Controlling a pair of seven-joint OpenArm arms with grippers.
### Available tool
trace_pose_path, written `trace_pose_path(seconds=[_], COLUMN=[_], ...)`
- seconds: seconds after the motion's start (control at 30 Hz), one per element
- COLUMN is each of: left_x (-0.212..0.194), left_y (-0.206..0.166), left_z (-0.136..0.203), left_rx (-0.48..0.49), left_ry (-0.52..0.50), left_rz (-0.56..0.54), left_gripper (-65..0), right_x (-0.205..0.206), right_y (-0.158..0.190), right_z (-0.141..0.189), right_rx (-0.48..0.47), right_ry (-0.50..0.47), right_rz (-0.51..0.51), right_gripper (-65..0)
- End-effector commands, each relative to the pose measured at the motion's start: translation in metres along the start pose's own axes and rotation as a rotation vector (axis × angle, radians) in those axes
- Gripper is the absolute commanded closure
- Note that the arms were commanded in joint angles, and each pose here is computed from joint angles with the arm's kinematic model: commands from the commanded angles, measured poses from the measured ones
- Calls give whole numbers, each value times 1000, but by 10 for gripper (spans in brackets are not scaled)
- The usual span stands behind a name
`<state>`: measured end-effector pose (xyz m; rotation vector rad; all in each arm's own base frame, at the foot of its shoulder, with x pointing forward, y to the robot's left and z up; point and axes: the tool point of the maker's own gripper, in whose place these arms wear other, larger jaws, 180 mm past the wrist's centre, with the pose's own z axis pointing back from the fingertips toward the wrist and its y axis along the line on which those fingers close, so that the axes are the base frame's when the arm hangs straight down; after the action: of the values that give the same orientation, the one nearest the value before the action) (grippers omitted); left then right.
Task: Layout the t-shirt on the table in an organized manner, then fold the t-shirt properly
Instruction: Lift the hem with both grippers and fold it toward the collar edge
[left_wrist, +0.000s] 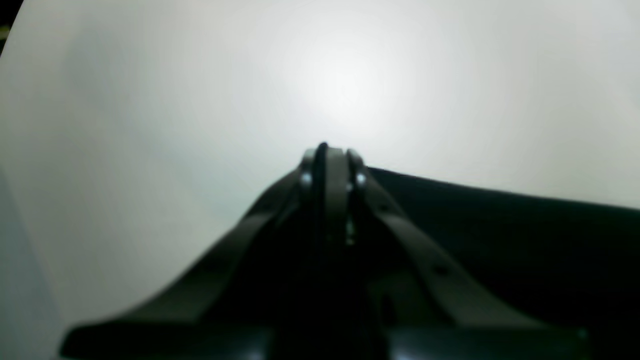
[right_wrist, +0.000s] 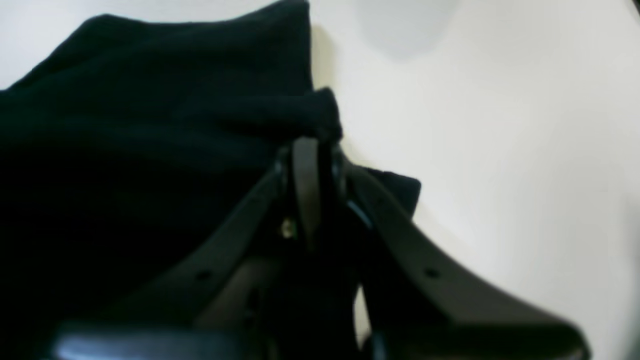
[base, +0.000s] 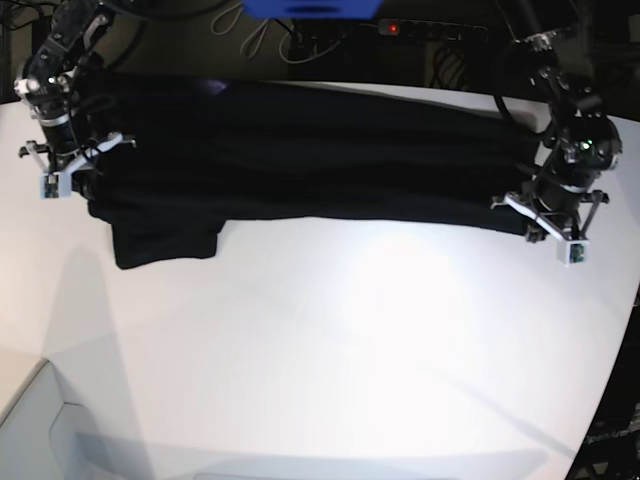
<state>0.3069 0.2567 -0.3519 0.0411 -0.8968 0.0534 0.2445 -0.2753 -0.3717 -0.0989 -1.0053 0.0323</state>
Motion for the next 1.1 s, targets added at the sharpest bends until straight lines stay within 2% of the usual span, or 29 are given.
trace_pose_path(seconds=[0.0,0.2,0.37,0.53,0.77,1.07], left_x=[17,16,7,-21,-65,-92], left_y=[2,3,25,15,18,30], left_z=[6,16,25,23,11,3], left_rx=[4,12,67,-7,-37,-36], left_ry=[-60,-66,-54,18,136,214], left_rz=[-17,-39,-22,-82,-53,-30], left_gripper=[-2,-2,-2,-2,-2,-2], right_x=[14,10,10,-5,-11,19], right_y=[-7,-18,-21,-8,6,7], right_z=[5,8,9,12,13,33], right_rx=[-11,-18,-21,14,53,34], right_ry=[-51,-30,-25,10,27,-36], right_rz=[19,59,65,70,86,170], right_gripper=[0,0,0,0,0,0])
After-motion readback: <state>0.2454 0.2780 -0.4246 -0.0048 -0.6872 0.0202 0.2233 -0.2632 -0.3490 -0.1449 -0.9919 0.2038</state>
